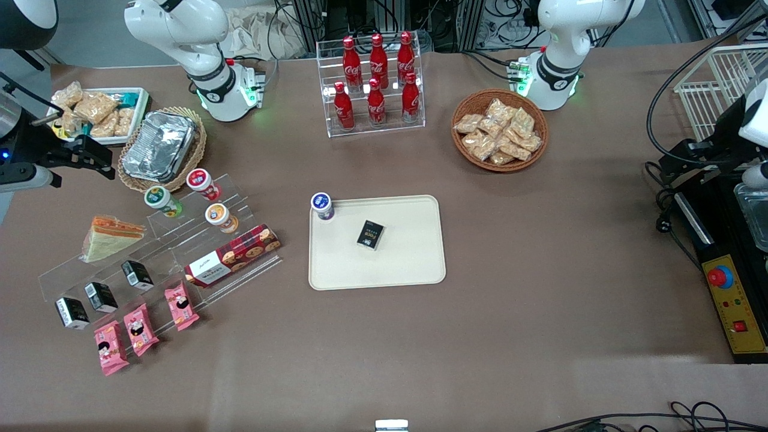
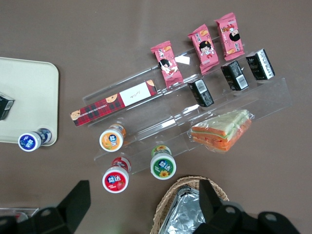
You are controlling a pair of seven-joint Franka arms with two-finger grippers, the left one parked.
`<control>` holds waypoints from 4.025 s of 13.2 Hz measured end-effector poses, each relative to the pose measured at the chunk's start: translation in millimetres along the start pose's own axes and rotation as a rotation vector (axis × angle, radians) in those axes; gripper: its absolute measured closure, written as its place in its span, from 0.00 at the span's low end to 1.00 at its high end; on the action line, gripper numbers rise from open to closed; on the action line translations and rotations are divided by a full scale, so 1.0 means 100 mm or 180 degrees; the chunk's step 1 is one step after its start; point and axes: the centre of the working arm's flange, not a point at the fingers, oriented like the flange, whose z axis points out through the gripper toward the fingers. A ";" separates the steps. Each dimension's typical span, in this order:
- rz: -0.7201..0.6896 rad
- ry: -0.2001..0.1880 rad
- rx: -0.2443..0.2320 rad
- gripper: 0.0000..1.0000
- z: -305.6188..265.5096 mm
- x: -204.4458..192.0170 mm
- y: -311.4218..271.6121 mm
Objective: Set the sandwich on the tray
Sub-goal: 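Move the right gripper down toward the wrapped sandwich on the acrylic rack, then close the right gripper on the plastic-wrapped sandwich and lift it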
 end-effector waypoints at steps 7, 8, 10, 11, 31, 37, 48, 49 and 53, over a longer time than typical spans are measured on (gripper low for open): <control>0.0224 -0.0097 0.0047 0.01 0.12 0.03 0.13; 0.0412 -0.0115 0.0057 0.01 0.13 0.02 0.15; 0.0960 -0.0199 0.0061 0.01 0.15 0.00 0.13; 0.1205 -0.0219 0.0061 0.01 0.15 0.00 0.10; 0.4481 -0.0152 -0.0298 0.03 1.78 0.57 1.68; 0.4657 -0.0007 -0.0089 0.03 2.24 0.16 1.82; 0.4853 0.0097 0.0162 0.03 2.75 -0.22 1.75; 0.4880 0.0130 0.0177 0.03 2.78 -0.24 1.78; 0.4870 0.0225 0.0205 0.22 2.82 -0.22 1.78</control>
